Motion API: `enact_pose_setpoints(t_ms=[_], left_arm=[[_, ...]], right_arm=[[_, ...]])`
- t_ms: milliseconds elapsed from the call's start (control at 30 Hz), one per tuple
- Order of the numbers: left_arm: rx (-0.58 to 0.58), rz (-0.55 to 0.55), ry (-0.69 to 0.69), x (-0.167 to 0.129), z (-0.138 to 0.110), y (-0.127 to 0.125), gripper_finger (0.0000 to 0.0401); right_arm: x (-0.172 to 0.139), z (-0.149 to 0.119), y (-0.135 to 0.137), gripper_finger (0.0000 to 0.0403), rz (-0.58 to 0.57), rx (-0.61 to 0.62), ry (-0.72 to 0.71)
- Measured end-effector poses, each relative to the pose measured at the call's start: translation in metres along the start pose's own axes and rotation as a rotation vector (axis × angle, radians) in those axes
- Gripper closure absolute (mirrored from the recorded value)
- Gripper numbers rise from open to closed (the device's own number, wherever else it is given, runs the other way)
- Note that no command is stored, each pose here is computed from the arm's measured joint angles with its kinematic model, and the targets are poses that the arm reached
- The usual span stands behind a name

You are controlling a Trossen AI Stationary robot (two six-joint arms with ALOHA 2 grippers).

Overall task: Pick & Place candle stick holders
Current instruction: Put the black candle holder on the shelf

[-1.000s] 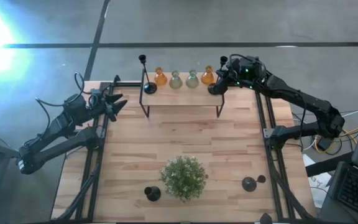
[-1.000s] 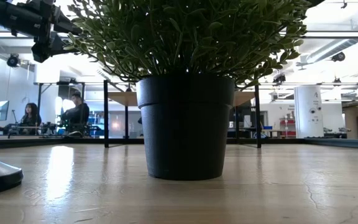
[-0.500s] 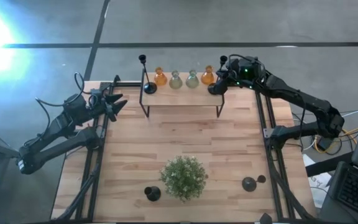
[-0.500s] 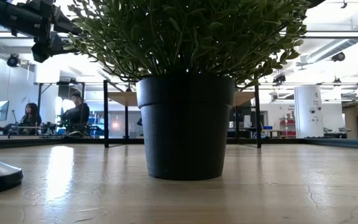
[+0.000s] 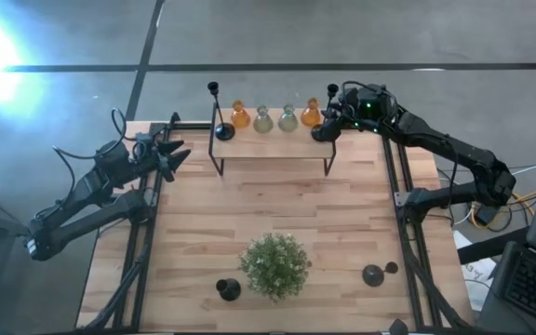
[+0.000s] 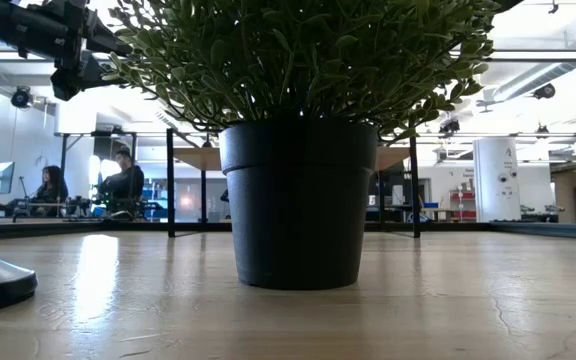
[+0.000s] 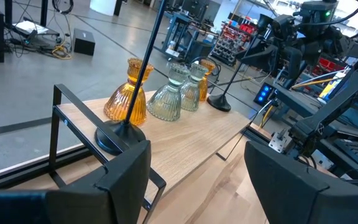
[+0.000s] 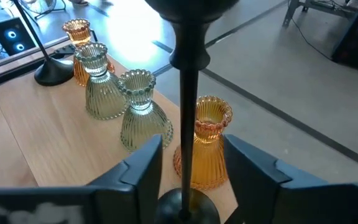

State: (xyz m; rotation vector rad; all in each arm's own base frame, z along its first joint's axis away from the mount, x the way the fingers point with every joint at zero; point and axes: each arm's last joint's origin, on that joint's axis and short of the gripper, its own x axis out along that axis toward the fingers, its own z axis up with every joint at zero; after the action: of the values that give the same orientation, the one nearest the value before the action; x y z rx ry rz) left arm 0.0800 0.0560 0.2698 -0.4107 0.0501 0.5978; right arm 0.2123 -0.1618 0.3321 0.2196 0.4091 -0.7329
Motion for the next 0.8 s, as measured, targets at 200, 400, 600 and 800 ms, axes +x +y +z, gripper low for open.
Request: enact_pose_setpoints(t_ms=[200, 400, 600, 800], left_arm=[[0.000, 0.000, 0.000, 0.000, 0.000, 0.000, 0.0137], [0.000, 0.000, 0.000, 0.000, 0.000, 0.000, 0.0137], [0.000, 0.000, 0.000, 0.000, 0.000, 0.000, 0.0137], [0.000, 0.000, 0.000, 0.000, 0.000, 0.000, 0.0137]], right_arm=[[-0.001, -0.001, 0.000, 0.0187, -0.003, -0.004, 0.015], [-0.013, 0.000, -0.002, 0.0166, -0.032, -0.007, 0.006], [-0.041, 0.001, -0.005, 0.0166, -0.076, 0.002, -0.004], [-0.088, -0.004, -0.002, 0.0180, 0.035, 0.071, -0.008]])
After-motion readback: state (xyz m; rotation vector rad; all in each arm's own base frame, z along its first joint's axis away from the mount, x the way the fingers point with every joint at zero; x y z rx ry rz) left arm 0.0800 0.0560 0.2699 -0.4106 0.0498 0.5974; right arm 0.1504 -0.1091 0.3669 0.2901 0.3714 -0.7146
